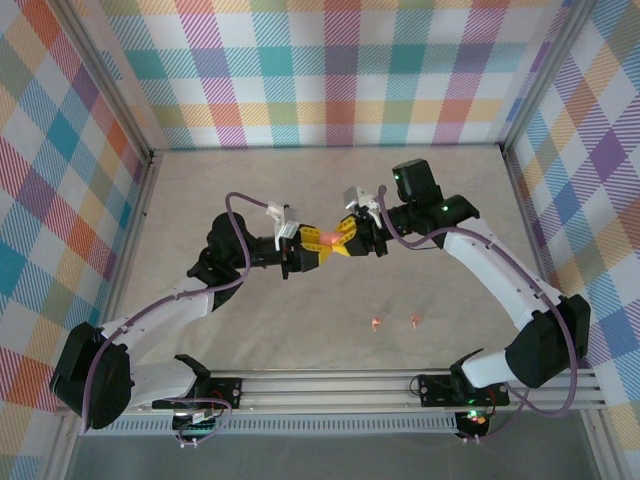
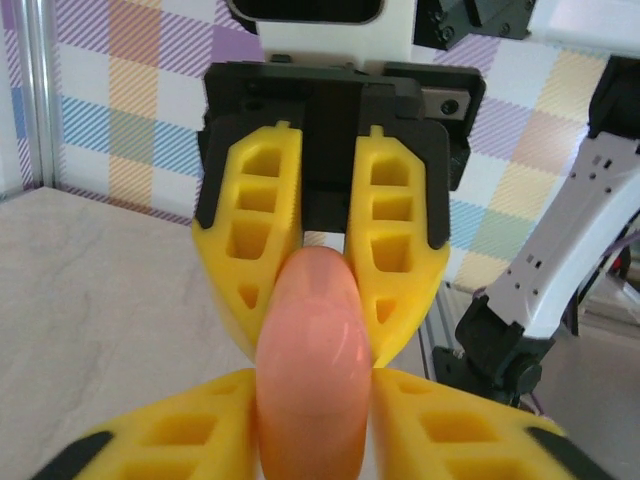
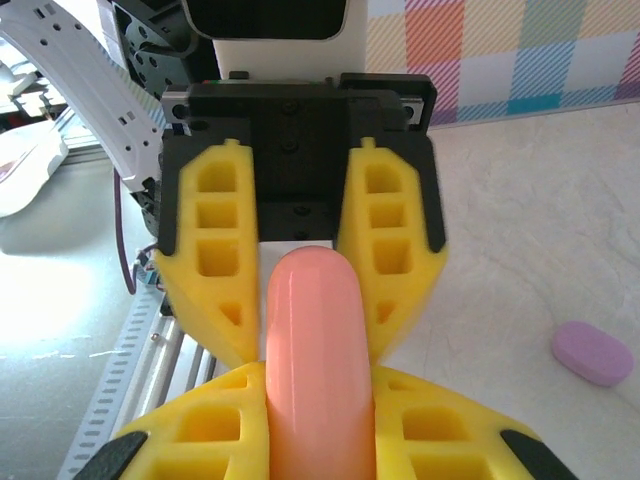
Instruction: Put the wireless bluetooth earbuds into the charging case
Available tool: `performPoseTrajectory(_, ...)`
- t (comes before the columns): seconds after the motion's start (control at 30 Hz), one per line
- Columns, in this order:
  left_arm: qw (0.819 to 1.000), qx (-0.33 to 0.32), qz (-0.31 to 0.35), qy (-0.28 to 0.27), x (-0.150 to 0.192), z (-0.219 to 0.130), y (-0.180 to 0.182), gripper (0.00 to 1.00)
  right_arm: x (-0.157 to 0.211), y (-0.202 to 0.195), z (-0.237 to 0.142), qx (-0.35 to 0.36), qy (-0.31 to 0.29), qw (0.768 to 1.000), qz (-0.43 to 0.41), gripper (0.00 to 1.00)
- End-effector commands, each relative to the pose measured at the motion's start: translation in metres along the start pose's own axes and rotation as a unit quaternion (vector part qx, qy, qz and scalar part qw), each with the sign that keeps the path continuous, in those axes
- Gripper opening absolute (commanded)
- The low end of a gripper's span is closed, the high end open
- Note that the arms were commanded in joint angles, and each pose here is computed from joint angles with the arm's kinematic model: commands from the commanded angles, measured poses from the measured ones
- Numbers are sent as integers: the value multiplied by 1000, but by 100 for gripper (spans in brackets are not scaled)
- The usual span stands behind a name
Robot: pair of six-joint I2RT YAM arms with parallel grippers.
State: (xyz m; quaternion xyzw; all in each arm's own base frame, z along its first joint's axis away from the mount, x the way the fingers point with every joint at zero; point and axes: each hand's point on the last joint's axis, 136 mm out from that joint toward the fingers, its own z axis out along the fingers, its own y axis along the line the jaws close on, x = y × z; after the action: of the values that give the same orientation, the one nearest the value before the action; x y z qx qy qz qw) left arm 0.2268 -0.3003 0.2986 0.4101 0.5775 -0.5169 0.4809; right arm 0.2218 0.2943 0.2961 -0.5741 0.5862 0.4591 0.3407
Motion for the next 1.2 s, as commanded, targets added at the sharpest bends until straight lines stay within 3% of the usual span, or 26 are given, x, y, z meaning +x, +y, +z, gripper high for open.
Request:
performPoseTrajectory(0.0,999,25,25,0,-14,4,-10,23,-10,5,2,-25,-15,999,-12,7)
performPoseTrajectory(0.13,1000,21,19,4,-13,4,-8,20,-11,-1,4,-15,-17,1000,-12,7)
performPoseTrajectory(0.23,1000,17,18,5,-13,4,-8,11,-11,0,4,-12,-21,1000,-17,8)
performPoseTrajectory(0.33,1000,11,19,8,-11,2,-8,6,-13,0,1,-1,-17,1000,-20,28)
performPoseTrajectory(0.43,1000,-4,26,8,-9,-1,-6,4,-17,1,-5,23,-13,999,-30,36)
performPoseTrajectory(0.67,999,-12,31,31,2,-5,-7,0,-20,-6,-17,53,-13,998,23,41)
performPoseTrajectory(0.83,999,0,25,26,-3,-2,-8,0,-15,-8,-19,65,8,998,15,44)
performPoseTrajectory(1.0,999,-18,24,22,0,-1,0,0,-8,1,-17,53,-3,998,21,55)
performPoseTrajectory(1.17,999,-18,22,19,0,3,5,0,11,1,-10,34,15,998,49,59)
